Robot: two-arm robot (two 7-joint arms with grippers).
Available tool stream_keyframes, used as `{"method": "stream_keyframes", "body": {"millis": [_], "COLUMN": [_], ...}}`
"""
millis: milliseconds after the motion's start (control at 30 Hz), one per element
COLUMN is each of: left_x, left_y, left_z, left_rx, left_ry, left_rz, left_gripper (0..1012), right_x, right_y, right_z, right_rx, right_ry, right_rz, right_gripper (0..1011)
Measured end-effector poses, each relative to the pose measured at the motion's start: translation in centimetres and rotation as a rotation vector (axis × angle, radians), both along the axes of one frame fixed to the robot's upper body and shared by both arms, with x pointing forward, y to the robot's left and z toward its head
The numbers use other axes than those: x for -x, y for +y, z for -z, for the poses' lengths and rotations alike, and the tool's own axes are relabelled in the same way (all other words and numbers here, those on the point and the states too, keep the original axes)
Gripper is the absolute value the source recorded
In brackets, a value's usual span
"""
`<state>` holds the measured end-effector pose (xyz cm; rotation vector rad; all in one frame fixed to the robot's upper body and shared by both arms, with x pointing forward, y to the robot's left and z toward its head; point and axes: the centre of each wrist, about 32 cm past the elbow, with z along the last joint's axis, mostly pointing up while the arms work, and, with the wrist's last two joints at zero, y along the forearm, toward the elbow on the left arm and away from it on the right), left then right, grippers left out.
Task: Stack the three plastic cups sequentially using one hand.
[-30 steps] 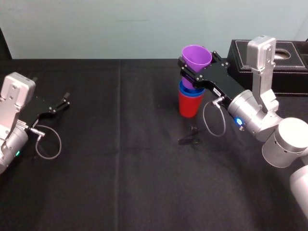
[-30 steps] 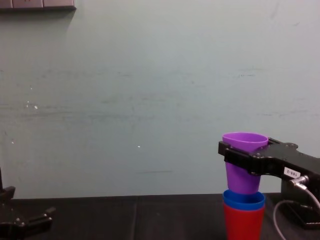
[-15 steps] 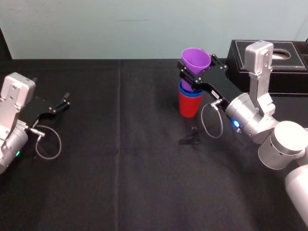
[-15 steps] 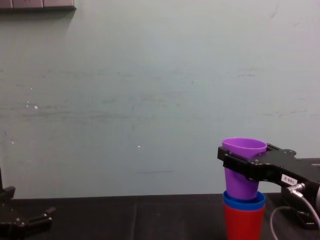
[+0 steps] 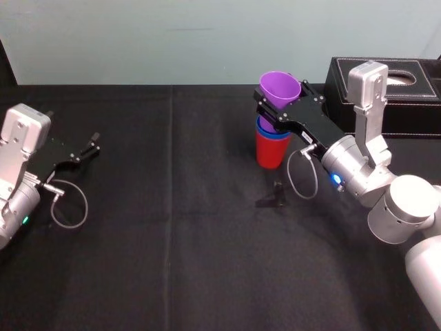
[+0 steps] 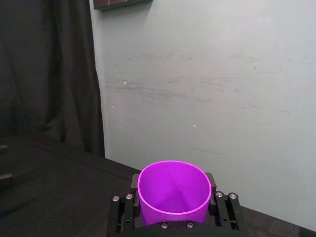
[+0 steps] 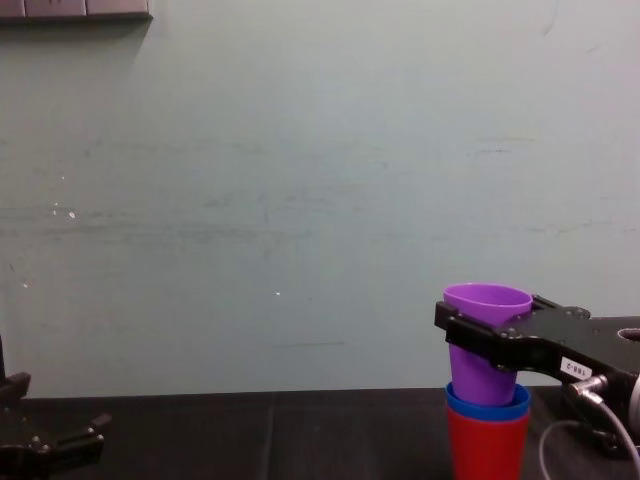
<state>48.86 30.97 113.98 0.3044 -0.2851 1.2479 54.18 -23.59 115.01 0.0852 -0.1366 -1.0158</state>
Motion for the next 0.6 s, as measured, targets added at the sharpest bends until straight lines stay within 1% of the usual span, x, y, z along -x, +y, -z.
{"method": "stream_keyframes", "body": {"millis": [333,600], "left_x": [0.00,0.00], "left_y": [0.00,0.00], "left_z": [0.00,0.00], "left_rx": [0.000,0.000], "left_ry": [0.000,0.000], "left_rz": [0.000,0.000], "left_gripper": [1005,1005], "right_x": [-0.19,-0.24], "right_y": [-0.06,-0.11], "right_z": [0.08,0.55], "right_rx": [0.000,-0.002], "right_ry": [-0.001,0.005], "right_rz": [0.002,0.002], "right_gripper": [738,739]}}
